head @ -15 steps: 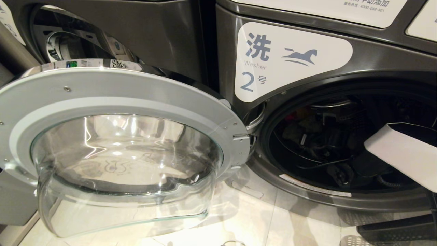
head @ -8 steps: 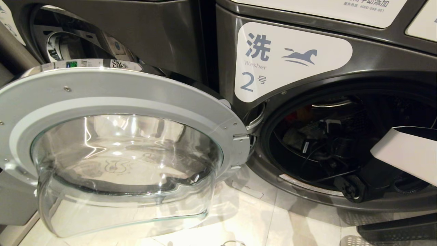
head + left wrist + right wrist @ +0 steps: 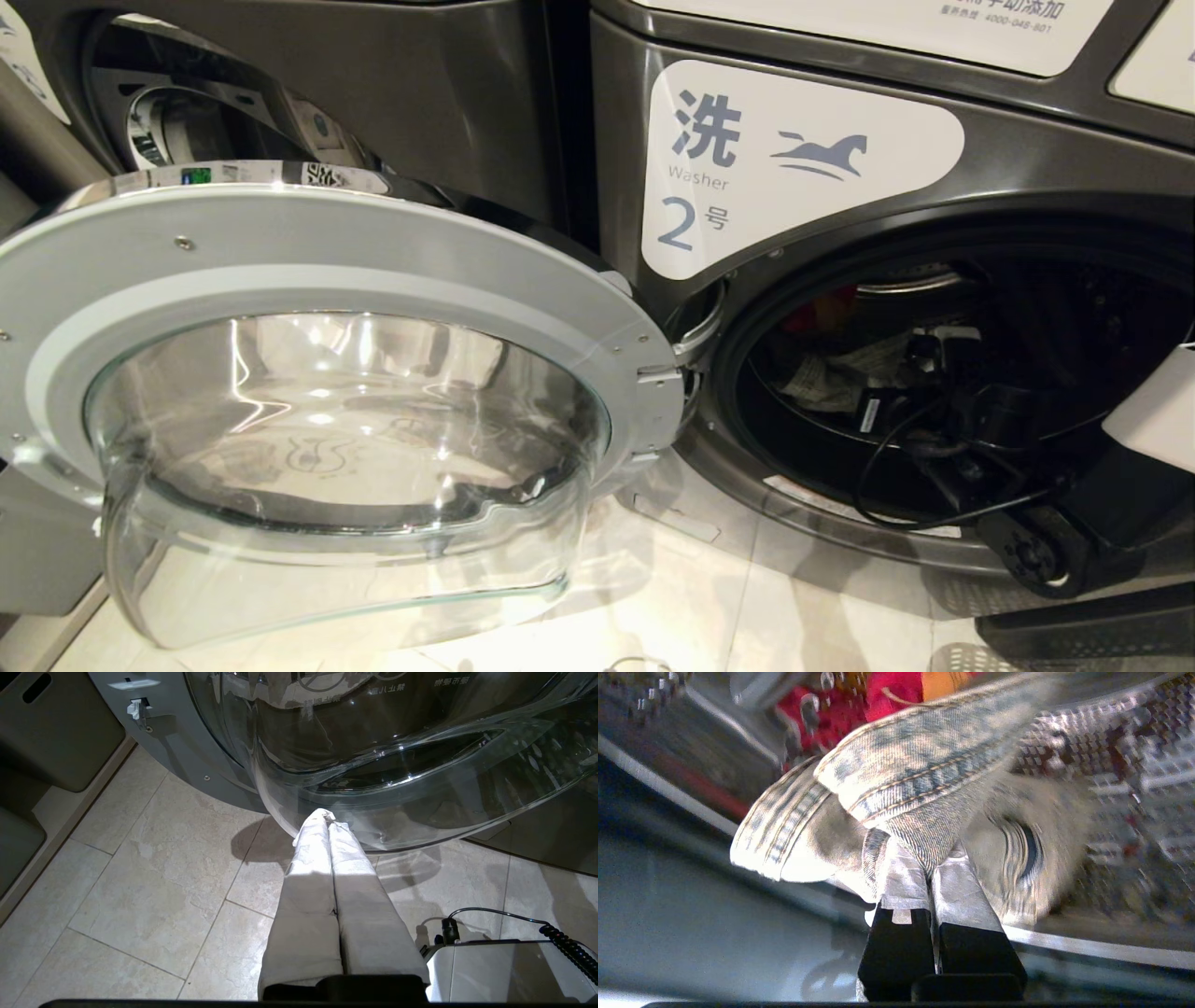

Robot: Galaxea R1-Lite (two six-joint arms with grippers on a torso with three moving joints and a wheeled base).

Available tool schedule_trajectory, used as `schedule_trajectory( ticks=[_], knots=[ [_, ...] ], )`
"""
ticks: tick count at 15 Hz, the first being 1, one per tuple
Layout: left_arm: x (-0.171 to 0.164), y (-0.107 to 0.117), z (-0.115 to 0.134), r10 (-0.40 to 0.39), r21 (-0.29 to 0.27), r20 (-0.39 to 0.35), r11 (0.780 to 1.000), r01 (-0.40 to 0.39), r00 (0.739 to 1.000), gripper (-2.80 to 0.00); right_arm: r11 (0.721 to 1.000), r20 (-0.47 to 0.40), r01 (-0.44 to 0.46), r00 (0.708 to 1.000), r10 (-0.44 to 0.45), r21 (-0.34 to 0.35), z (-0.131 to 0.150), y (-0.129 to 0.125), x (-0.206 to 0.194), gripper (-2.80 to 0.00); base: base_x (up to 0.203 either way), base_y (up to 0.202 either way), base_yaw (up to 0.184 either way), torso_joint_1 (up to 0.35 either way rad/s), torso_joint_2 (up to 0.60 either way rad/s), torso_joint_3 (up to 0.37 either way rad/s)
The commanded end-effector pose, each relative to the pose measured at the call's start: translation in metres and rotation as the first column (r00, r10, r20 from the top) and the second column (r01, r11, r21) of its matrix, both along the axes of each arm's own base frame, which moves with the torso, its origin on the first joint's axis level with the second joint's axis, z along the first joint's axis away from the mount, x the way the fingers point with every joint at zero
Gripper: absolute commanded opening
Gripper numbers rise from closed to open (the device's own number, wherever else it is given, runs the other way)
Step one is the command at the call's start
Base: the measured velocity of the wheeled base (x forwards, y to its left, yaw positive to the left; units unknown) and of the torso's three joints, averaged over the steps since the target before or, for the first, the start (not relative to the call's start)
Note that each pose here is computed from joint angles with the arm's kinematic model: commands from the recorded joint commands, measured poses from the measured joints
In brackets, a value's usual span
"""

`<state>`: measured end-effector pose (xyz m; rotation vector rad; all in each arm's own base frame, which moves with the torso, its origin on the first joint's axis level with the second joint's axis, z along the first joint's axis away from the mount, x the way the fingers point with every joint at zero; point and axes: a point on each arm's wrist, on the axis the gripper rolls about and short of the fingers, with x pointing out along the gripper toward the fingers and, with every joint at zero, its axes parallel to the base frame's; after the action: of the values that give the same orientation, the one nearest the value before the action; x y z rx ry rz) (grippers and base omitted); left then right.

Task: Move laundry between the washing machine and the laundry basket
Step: Pick a cloth and place it into the basket

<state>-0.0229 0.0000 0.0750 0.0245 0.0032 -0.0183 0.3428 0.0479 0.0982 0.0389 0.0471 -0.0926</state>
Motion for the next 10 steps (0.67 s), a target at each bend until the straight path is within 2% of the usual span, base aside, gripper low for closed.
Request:
schedule_trajectory(
  ticks=[1, 5, 8, 10],
  knots=[
    [0.0, 0.0, 0.0, 0.0, 0.0, -0.001, 1.0, 0.0, 1.0, -2.8, 1.0, 0.014, -0.006, 1.0, 0.006, 0.001, 0.002, -0.001, -0.021, -2.8, 0.0, 0.0, 0.0, 0.0, 0.0, 0.0],
    [0.0, 0.0, 0.0, 0.0, 0.0, -0.001, 1.0, 0.0, 1.0, -2.8, 0.998, 0.003, -0.058, 0.998, 0.058, -0.009, -0.003, 0.009, -0.053, -2.8, 0.0, 0.0, 0.0, 0.0, 0.0, 0.0],
    [0.0, 0.0, 0.0, 0.0, 0.0, -0.001, 1.0, 0.0, 1.0, -2.8, 0.99, -0.057, -0.144, 0.988, 0.143, -0.015, -0.002, 0.022, -0.098, -2.8, 0.0, 0.0, 0.0, 0.0, 0.0, 0.0],
    [0.0, 0.0, 0.0, 0.0, 0.0, -0.001, 1.0, 0.0, 1.0, -2.8, 0.985, -0.042, -0.172, 0.984, 0.171, -0.013, 0.006, 0.024, -0.118, -2.8, 0.0, 0.0, 0.0, 0.0, 0.0, 0.0]
  ],
)
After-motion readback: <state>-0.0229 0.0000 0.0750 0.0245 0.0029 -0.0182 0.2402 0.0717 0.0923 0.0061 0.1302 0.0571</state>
